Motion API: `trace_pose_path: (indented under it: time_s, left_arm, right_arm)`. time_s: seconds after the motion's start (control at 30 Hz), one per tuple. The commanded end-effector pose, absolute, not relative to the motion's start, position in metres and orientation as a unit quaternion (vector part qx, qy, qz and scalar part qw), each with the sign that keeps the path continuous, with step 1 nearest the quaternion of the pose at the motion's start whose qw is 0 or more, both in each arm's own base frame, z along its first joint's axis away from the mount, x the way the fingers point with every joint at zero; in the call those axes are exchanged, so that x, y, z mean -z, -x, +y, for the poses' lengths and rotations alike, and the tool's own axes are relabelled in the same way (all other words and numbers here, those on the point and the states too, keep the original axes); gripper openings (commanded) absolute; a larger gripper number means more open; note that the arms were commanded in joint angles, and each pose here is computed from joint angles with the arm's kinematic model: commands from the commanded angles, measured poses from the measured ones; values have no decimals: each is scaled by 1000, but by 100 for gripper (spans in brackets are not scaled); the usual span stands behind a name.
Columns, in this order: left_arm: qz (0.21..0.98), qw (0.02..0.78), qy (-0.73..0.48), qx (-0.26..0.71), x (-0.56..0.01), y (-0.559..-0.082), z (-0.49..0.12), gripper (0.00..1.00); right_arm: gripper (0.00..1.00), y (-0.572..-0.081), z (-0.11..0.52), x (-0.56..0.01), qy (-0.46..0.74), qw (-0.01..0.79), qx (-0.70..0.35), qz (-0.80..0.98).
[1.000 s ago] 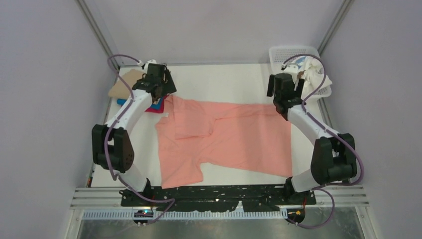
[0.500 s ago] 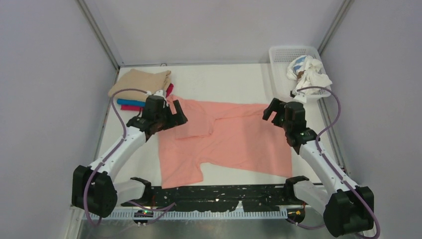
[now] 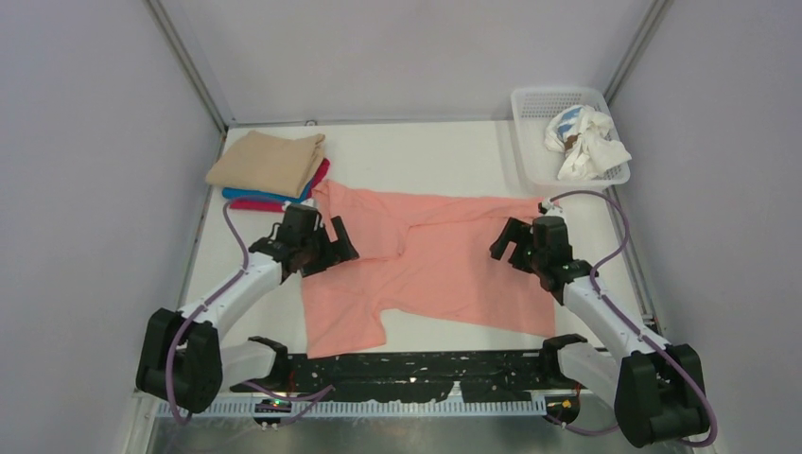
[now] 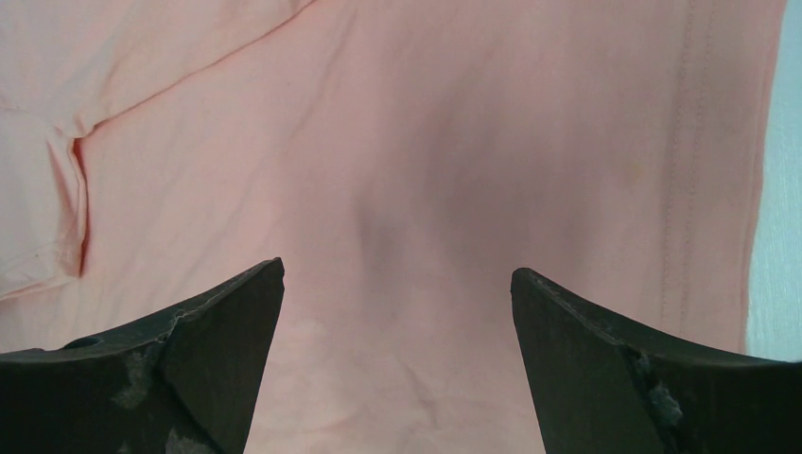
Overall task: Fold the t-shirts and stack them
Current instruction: Flatten out the tshirt
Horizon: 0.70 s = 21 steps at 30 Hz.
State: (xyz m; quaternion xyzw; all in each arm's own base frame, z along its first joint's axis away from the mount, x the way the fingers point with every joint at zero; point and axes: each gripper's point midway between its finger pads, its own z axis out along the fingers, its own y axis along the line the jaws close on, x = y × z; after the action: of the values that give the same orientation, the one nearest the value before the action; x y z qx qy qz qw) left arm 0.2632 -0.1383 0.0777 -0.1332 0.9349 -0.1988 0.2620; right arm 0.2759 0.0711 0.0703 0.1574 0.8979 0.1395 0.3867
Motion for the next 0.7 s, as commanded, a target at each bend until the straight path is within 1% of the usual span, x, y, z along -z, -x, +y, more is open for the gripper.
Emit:
trace_pose_path:
  time_s: [0.0, 0.07, 0.23, 0.33, 0.43, 0.57, 0.67]
  left_arm:
    - [938, 246, 154, 188, -65, -237, -129, 96]
    - [939, 248, 164, 175, -56, -222, -120, 99]
    - [939, 240, 167, 184, -41, -214, -122, 100]
    - [938, 239, 166, 187, -38, -226, -127, 100]
    - [946, 214, 162, 184, -29, -236, -134, 100]
    - [950, 201, 164, 175, -21, -254, -140, 100]
    - [956, 198, 150, 157, -26, -270, -142, 100]
  right_arm:
    - [95, -272, 66, -73, -162, 402, -131, 892]
    - [95, -273, 64, -74, -159, 410, -127, 889]
    - [95, -268, 69, -61, -157, 390, -137, 897]
    - [95, -268, 68, -46, -167, 370, -129, 904]
    - [95, -272, 68, -40, -180, 359, -126, 907]
    - [95, -288, 65, -37, -211, 366, -120, 898]
    - [95, -306, 57, -32, -228, 355, -103, 901]
